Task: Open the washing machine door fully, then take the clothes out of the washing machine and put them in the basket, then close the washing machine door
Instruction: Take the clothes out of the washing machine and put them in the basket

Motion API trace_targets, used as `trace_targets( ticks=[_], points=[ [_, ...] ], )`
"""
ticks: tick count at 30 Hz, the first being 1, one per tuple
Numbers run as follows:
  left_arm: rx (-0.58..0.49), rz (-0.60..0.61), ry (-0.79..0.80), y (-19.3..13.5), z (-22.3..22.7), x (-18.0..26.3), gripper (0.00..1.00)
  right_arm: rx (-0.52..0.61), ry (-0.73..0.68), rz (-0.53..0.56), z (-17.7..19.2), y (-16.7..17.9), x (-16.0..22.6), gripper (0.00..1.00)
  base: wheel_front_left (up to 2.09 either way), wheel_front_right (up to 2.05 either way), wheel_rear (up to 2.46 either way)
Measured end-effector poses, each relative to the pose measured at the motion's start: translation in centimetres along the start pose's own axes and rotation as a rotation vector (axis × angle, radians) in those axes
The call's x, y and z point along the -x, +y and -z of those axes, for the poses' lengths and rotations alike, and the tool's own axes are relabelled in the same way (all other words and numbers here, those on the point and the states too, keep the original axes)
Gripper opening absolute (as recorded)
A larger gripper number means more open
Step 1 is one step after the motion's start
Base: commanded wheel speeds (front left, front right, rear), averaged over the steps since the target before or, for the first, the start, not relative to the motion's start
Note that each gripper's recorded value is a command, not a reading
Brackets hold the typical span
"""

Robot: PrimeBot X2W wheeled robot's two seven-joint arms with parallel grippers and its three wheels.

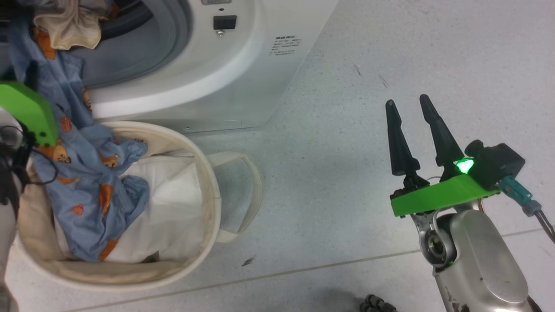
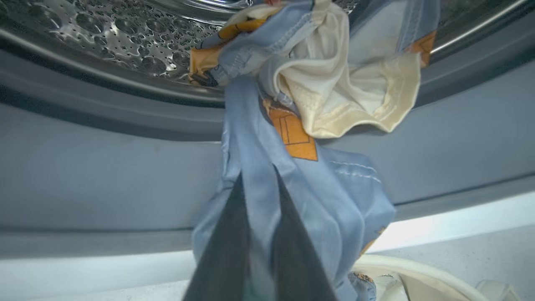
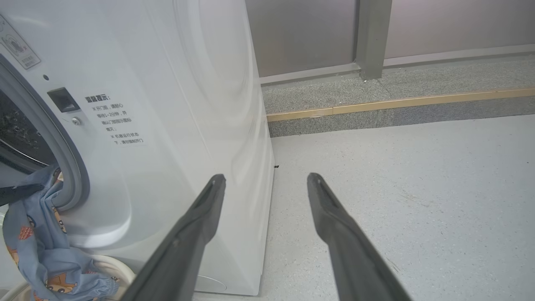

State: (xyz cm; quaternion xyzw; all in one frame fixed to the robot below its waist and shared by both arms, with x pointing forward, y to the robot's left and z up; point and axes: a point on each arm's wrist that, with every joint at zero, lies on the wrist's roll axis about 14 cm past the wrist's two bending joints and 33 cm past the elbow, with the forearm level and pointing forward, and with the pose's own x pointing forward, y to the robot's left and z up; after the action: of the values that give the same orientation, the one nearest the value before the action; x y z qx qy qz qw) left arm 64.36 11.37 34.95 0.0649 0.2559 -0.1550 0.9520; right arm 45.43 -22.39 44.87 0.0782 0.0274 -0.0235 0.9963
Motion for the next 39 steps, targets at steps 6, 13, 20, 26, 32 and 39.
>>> trace_targets(
  ticks=[6, 13, 20, 26, 32, 39],
  points=[
    [0.056, 0.024, -0.070, -1.2, -1.4, 0.7, 0.00, -0.007, -0.019, -0.002, -0.6, 0.1, -0.1, 1.00, 0.00, 0.00, 0.00],
    [0.065, 0.070, -0.123, -3.1, -1.8, 2.8, 0.00, -0.011, -0.042, -0.016, -1.6, 0.7, 0.0, 1.00, 0.00, 0.00, 0.00],
    [0.075, 0.123, -0.040, -5.6, 2.2, 5.9, 0.00, -0.016, -0.052, -0.023, -2.1, 1.2, 0.9, 1.00, 0.00, 0.00, 0.00],
    [0.115, 0.170, 0.146, -8.1, 9.2, 9.0, 0.00, -0.009, -0.059, -0.050, -2.4, 2.2, 1.0, 1.00, 0.00, 0.00, 0.00],
    [0.158, 0.199, 0.268, -9.5, 12.5, 9.4, 0.00, 0.009, -0.037, -0.045, -1.6, 1.9, 0.9, 1.00, 0.00, 0.00, 0.00],
    [0.243, 0.151, 0.381, -8.7, 16.7, 8.9, 0.00, 0.030, -0.005, -0.020, -0.2, 0.9, 0.5, 1.00, 0.00, 0.00, 0.00]
  ],
)
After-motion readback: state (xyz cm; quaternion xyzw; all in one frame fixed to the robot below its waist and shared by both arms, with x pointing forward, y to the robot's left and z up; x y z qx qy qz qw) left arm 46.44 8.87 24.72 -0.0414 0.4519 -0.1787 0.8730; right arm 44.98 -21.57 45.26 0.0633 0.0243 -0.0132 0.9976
